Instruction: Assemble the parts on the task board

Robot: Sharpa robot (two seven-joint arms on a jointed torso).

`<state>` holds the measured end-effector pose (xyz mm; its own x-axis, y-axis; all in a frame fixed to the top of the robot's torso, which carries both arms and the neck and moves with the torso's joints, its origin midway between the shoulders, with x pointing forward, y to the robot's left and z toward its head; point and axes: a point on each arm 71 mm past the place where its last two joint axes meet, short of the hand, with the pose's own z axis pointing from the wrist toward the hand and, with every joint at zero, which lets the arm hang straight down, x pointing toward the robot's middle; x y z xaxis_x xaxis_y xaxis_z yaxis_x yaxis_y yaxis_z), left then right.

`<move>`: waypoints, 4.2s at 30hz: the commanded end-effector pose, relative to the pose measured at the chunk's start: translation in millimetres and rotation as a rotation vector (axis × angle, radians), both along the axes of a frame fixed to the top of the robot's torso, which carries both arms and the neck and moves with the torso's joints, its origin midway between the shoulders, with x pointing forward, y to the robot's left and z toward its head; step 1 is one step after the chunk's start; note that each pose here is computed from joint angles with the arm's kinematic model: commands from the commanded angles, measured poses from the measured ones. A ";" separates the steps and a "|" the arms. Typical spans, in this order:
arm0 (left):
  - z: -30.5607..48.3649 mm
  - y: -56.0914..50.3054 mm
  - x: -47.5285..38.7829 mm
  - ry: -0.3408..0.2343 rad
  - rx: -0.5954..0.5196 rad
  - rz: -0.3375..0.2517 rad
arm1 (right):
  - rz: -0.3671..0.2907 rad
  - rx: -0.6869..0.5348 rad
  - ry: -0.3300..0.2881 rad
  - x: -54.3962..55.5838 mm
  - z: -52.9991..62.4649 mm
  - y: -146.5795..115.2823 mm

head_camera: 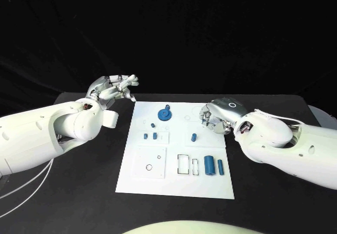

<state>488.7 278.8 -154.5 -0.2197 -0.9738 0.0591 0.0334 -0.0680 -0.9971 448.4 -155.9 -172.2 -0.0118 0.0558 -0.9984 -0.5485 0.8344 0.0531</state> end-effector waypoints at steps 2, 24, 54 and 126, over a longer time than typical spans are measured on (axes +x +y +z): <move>1.0 -1.8 0.2 -0.003 -0.006 -0.002 | 0.039 0.066 0.000 -12.9 7.5 13.2; 0.2 -17.8 0.8 -0.004 -0.015 -0.027 | 0.257 0.203 0.070 -55.9 -14.8 93.9; -0.2 -30.7 1.1 -0.001 -0.023 -0.052 | 0.278 0.186 0.153 -60.5 -64.4 116.1; -0.7 -30.6 1.5 0.004 -0.021 -0.051 | 0.260 0.147 0.177 -59.9 -75.5 115.1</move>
<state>490.4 249.4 -156.4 -0.2657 -0.9611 0.0758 0.0214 -0.0845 -0.9962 387.8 -39.4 -247.3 -0.2284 0.1632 -0.9598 -0.7200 0.6353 0.2793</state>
